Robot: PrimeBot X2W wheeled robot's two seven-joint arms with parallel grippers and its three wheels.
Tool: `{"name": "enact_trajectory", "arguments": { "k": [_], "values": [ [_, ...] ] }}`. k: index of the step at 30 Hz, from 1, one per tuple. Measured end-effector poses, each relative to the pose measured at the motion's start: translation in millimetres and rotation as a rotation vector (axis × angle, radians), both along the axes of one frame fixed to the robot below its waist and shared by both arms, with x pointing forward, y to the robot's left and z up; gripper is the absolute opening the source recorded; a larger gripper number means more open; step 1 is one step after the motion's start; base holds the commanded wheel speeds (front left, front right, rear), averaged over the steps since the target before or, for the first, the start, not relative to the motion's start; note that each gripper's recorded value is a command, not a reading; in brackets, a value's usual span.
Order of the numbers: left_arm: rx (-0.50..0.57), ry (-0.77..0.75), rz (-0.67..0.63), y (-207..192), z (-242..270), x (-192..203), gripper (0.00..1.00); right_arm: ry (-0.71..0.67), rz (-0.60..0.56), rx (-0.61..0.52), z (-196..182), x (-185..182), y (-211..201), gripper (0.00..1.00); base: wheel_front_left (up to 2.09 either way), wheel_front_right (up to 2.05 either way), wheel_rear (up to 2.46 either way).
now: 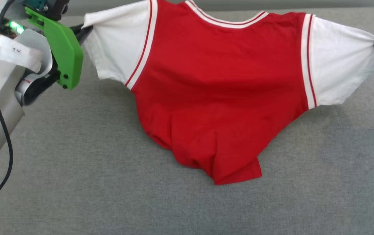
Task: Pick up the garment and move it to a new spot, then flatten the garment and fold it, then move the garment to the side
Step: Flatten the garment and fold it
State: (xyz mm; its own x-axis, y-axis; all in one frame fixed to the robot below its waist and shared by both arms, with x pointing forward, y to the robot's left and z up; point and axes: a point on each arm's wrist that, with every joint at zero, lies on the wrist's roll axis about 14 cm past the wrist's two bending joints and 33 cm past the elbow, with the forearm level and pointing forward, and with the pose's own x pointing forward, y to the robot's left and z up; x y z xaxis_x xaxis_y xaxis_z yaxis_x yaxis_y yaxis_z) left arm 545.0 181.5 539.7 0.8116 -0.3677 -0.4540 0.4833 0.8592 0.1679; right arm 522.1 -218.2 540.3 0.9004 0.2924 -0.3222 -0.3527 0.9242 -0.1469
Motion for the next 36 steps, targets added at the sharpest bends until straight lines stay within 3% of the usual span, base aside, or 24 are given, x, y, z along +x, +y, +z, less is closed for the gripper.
{"name": "enact_trajectory", "arguments": {
  "k": [10,20,27,36],
  "values": [
    [-0.039,-0.509,-0.062,-11.9,157.8,-19.3,0.0,-0.254,0.033,0.048,103.4,-5.9,15.5,0.0,0.0,0.0,0.0],
    [-0.052,-0.807,-0.073,-15.9,266.2,-56.8,0.0,-0.531,0.051,0.084,219.8,-21.0,26.3,0.0,0.0,0.0,0.0],
    [-0.073,-0.884,-0.064,-18.9,296.6,-48.3,0.0,-0.593,0.049,0.103,256.4,-7.1,35.4,0.0,0.0,0.0,0.0],
    [-0.129,-0.887,-0.044,-27.9,297.6,6.4,0.0,-0.569,0.043,0.037,257.6,49.5,52.2,0.0,0.0,0.0,0.0]
  ]
}}
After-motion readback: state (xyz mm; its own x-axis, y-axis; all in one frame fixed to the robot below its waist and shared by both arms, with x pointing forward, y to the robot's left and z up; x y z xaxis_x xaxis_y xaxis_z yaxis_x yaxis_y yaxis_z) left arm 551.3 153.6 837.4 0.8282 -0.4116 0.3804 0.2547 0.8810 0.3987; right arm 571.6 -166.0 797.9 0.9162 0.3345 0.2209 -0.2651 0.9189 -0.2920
